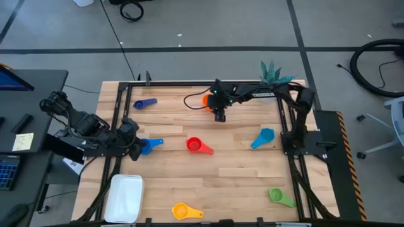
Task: Nest measuring cups in basket
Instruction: Prepare the orange measuring cup
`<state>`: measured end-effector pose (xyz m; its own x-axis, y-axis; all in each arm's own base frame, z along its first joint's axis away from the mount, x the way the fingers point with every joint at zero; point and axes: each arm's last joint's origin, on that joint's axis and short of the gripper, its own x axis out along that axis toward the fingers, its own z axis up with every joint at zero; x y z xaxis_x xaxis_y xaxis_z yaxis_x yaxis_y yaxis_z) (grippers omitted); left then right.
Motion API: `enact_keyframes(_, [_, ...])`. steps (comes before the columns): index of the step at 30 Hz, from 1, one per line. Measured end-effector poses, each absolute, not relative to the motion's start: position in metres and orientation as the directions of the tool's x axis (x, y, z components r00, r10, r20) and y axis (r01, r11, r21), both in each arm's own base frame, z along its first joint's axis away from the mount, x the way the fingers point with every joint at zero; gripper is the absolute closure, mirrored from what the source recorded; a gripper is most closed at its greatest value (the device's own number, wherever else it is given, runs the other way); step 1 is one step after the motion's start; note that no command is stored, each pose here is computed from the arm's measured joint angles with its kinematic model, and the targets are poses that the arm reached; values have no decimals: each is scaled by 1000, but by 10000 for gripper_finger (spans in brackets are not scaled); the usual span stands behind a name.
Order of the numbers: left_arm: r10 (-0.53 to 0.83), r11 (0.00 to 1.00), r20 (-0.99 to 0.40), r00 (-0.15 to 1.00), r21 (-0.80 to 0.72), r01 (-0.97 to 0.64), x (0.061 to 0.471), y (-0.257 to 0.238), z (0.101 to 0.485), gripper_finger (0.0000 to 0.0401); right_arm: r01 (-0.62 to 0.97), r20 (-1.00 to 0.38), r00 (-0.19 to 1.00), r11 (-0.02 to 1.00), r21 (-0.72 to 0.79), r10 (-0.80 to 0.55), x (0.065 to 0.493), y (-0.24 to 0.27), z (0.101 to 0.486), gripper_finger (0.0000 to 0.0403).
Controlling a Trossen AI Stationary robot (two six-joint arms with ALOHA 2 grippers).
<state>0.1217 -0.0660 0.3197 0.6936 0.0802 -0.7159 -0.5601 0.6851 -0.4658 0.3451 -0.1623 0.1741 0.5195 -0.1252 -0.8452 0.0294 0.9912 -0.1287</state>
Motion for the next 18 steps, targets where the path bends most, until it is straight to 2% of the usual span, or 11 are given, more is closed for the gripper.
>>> enact_keyframes(5, [86, 684, -711, 697, -467, -561, 122, -66, 320, 388, 8, -843, 509, 980, -198, -174, 348, -166, 168, 235])
enact_keyframes(10, [92, 684, -708, 700, -466, -562, 122, -66, 320, 388, -2, -845, 509, 982, -190, -162, 350, -167, 161, 240])
enact_keyframes(18, [98, 686, -704, 704, -465, -560, 122, -66, 320, 388, 17, -818, 546, 979, -204, -180, 353, -171, 164, 271])
